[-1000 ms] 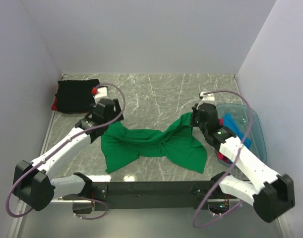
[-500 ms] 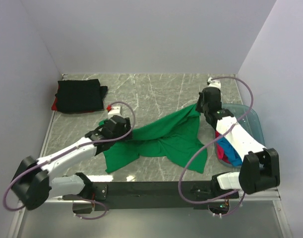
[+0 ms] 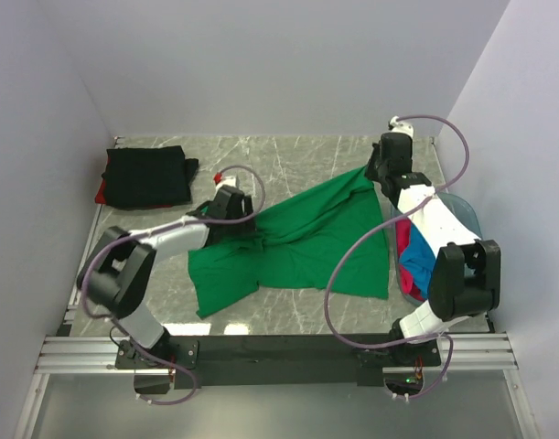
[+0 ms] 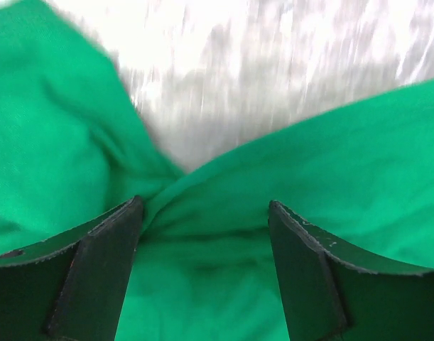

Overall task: Fold and stack the t-shirts
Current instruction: Flatten the tshirt out

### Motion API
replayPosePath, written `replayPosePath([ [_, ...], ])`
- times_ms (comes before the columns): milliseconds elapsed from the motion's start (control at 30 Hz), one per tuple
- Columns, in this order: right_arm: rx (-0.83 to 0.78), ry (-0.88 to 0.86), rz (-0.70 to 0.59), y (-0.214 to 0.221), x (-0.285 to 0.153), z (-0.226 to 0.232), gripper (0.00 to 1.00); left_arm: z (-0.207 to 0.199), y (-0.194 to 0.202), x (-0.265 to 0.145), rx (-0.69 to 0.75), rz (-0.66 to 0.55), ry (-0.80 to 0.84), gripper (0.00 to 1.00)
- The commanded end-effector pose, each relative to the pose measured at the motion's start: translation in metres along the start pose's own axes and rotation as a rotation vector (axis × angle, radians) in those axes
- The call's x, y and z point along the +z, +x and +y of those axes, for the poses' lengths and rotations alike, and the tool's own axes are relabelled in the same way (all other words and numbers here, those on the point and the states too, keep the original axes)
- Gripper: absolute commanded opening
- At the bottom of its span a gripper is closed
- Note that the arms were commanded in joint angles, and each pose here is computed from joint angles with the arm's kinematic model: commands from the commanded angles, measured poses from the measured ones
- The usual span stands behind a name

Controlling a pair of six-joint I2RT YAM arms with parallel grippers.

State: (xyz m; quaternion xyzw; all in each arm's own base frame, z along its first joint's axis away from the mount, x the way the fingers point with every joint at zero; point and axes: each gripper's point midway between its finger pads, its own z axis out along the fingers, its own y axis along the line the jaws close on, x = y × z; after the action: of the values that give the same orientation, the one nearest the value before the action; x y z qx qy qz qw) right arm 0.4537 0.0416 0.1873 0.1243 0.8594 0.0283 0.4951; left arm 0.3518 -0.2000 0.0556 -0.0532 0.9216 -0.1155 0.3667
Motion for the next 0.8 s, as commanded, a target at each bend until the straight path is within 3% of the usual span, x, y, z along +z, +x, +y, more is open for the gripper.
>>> replayPosePath([
  [0,0.031,-0.036,-0.093,-0.043,-0.002,0.012,0.00,-0.026,-0.045,0.021,0.020,-0.078,0.072,0.77],
  [167,0.020,-0.045,-0.091,-0.052,0.003,0.018,0.00,-0.029,-0.075,0.051,0.026,-0.098,0.050,0.77],
  [367,-0.001,-0.066,-0.065,-0.047,0.003,0.020,0.04,-0.041,-0.159,-0.011,0.023,-0.300,0.050,0.79],
  [400,0.000,-0.075,-0.052,-0.043,0.003,0.022,0.11,-0.035,-0.151,-0.016,0.020,-0.293,0.038,0.79],
  [433,0.000,-0.083,-0.040,-0.039,0.003,0.022,0.26,-0.035,-0.153,-0.035,0.000,-0.320,0.045,0.80],
  [467,0.000,-0.088,-0.021,-0.032,0.003,0.022,0.53,-0.028,-0.145,-0.041,-0.012,-0.316,0.029,0.80],
  [500,0.002,-0.102,-0.010,-0.028,0.002,0.025,0.59,-0.005,-0.114,-0.036,-0.017,-0.274,-0.035,0.81],
  [533,0.006,-0.109,-0.009,-0.025,-0.001,0.025,0.66,0.001,-0.107,-0.047,-0.060,-0.282,-0.037,0.81],
  [600,0.015,-0.133,-0.007,-0.013,-0.010,0.026,0.72,0.030,-0.058,-0.044,-0.072,-0.204,-0.105,0.81],
  [767,0.020,-0.218,-0.007,0.020,-0.045,0.042,0.73,0.046,0.009,-0.059,-0.110,-0.122,-0.117,0.81],
])
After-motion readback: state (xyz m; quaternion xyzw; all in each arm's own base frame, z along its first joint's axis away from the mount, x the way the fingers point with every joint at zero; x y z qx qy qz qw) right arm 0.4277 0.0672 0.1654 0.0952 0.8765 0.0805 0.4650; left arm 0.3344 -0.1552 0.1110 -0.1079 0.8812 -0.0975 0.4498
